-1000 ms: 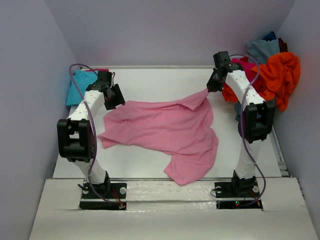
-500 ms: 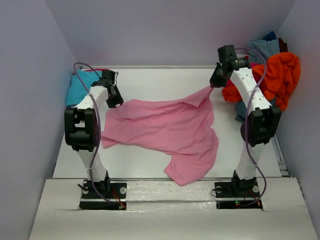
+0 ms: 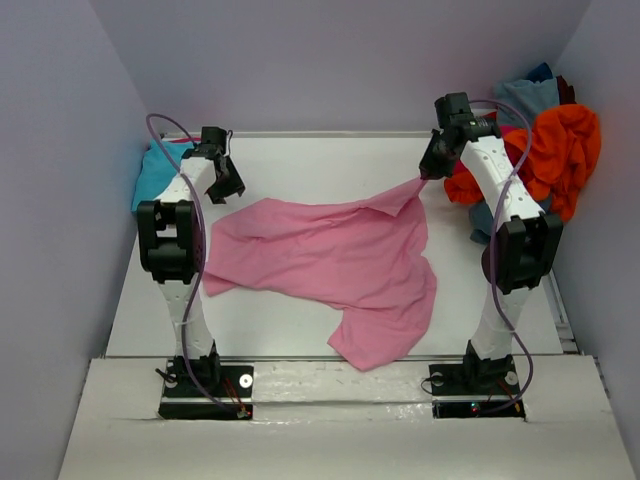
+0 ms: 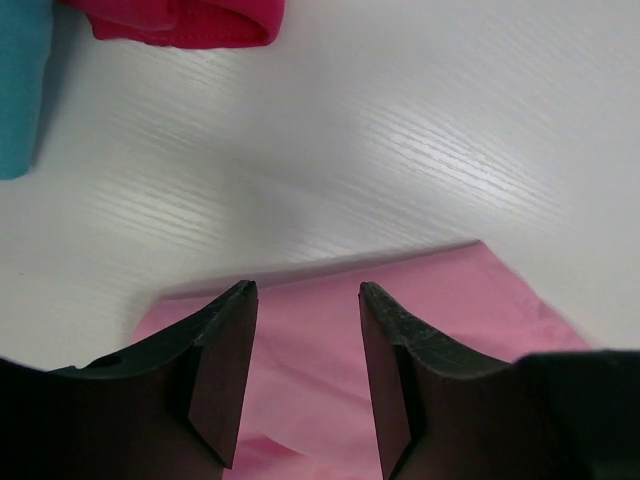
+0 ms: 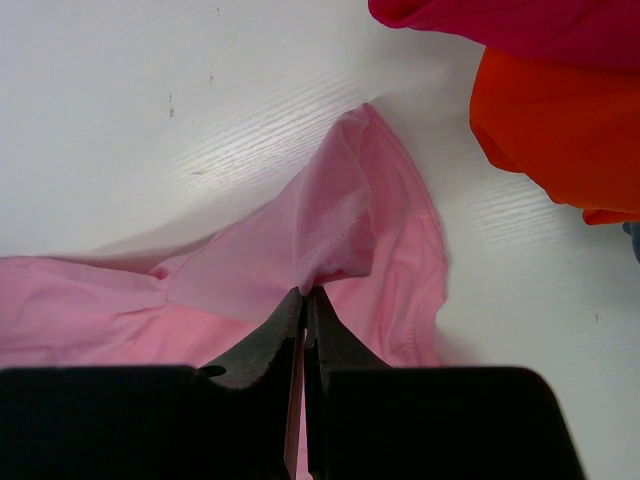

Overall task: Fold and stack the t-shirts
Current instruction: Pick up the flattened T-shirt from the center of the board.

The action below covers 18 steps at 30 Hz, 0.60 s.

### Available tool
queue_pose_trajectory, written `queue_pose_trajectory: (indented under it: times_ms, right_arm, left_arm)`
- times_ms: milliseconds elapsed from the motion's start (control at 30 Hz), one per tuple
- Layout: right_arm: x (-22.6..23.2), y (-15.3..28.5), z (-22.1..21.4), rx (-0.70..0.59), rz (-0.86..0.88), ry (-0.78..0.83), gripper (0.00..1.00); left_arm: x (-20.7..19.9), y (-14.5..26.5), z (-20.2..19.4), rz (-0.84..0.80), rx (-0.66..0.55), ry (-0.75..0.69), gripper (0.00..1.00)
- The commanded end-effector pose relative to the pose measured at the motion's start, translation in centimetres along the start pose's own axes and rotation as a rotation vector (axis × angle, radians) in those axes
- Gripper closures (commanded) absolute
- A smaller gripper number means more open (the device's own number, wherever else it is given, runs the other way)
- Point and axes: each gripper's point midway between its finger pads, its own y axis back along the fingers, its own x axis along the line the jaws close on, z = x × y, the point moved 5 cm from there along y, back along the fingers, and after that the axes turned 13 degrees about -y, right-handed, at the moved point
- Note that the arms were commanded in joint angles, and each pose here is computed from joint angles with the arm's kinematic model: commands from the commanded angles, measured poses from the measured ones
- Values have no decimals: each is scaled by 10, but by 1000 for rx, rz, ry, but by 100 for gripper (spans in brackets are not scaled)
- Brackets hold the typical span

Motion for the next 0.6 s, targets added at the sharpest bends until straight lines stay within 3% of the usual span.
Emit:
queue_pose_trajectory:
  times_ms: [0, 400, 567]
  right_arm:
    - [2, 19, 8, -26, 42, 7, 93]
    - [7, 6, 3, 13, 66, -6, 93]
    - [6, 4, 0, 19, 68, -11, 93]
  left_arm:
    - [3, -3, -6, 8, 42, 9, 43]
    - [3, -18, -56, -59, 164, 4, 44]
    - [2, -20, -60, -72, 177, 0, 54]
